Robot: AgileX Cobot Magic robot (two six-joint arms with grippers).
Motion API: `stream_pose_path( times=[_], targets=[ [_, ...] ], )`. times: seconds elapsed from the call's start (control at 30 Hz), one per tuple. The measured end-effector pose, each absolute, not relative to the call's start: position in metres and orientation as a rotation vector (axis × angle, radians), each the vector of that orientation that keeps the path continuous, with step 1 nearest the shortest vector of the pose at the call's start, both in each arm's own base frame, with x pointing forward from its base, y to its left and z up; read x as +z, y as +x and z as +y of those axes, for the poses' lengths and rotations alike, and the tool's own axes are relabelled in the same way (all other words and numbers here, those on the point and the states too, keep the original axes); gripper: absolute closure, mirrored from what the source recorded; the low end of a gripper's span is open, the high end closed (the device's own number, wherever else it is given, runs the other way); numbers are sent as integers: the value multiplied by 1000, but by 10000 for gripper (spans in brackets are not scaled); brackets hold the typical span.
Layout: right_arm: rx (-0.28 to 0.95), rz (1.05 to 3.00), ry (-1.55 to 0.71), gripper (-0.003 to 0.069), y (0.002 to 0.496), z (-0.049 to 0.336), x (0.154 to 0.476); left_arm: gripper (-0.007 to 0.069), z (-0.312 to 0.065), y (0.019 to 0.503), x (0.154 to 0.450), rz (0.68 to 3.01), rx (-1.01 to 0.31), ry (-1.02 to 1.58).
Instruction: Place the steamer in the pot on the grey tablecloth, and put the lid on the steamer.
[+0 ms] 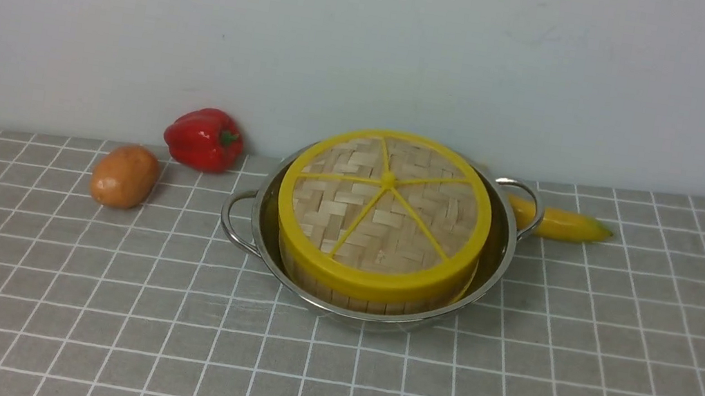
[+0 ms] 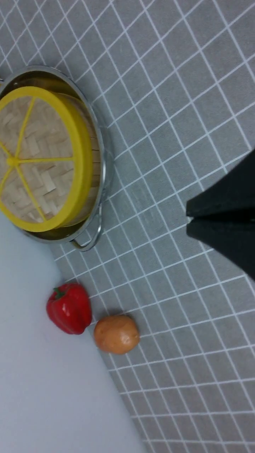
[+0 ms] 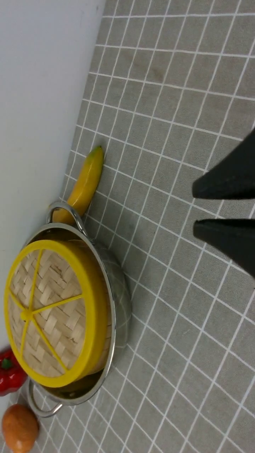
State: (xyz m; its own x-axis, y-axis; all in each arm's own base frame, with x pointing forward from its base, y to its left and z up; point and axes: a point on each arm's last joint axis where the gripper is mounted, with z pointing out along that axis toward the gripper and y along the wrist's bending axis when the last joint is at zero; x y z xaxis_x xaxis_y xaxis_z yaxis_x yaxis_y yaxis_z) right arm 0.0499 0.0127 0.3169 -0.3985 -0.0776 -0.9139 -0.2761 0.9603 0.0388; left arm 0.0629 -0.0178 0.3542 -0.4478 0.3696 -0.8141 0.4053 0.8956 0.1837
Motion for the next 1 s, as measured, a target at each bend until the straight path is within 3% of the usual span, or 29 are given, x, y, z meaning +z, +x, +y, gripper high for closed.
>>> stream_pose_path(
  times=[0.07, 0.23, 0.83, 0.9, 1.0],
  targets=[
    [222, 1946, -249, 582, 46, 11, 310, 644, -16, 59, 331, 2092, -62, 544],
    [214, 1922, -249, 603, 45, 10, 310, 644, -15, 55, 305, 2112, -87, 499],
    [270, 1927, -235, 572, 44, 13, 310, 615, -15, 56, 305, 2090, -98, 475],
    [270, 1927, -234, 567, 44, 13, 310, 613, -13, 55, 305, 2082, -72, 463],
    [270, 1927, -235, 555, 44, 13, 310, 613, 0, 56, 308, 2028, 106, 339]
  ],
)
